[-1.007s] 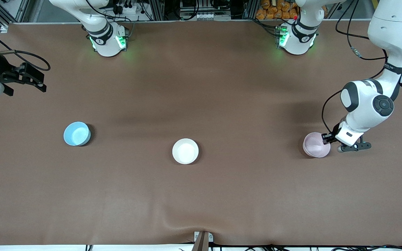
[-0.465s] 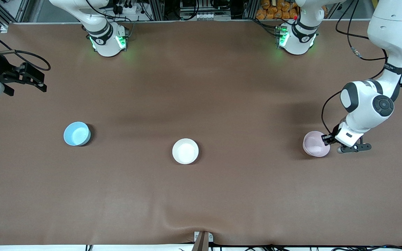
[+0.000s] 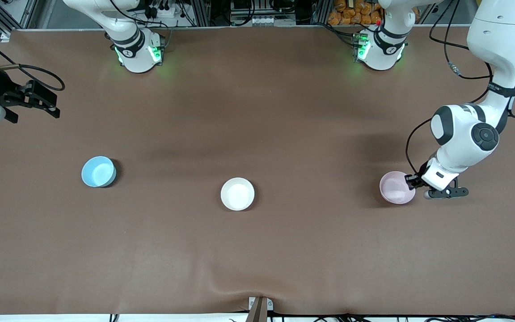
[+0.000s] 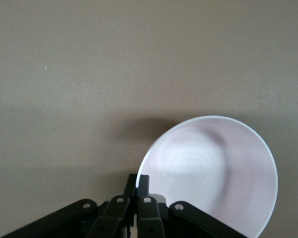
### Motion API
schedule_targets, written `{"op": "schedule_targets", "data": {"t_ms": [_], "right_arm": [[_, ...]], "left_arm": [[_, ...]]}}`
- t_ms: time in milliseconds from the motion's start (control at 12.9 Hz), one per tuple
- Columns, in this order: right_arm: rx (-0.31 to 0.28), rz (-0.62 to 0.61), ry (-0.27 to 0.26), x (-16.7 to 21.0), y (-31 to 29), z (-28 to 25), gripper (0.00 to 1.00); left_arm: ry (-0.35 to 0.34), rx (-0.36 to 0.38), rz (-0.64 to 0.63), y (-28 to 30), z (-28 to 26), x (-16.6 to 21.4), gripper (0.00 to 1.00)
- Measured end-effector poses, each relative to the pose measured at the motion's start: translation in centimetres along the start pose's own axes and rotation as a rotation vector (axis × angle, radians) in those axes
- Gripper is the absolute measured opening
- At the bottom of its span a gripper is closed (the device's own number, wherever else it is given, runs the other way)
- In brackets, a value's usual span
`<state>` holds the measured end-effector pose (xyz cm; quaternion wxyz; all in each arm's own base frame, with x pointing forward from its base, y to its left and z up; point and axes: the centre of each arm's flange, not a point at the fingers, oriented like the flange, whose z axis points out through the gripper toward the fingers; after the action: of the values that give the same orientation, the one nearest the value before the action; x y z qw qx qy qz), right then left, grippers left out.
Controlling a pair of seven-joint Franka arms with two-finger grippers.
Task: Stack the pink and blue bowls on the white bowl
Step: 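Lift the pink bowl and carry it over the white bowl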
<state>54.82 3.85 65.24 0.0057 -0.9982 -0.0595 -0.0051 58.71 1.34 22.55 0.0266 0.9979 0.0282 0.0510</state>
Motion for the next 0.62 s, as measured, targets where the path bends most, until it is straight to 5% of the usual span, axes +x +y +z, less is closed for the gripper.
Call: {"op": "schedule_targets", "data": {"t_ms": [620], "right_arm": [[0.0,0.001,0.0,0.0,0.0,0.0,1.0]], "left_arm": [[-0.098,-0.016,-0.013,5.9,-7.0,2.7,0.03]]}}
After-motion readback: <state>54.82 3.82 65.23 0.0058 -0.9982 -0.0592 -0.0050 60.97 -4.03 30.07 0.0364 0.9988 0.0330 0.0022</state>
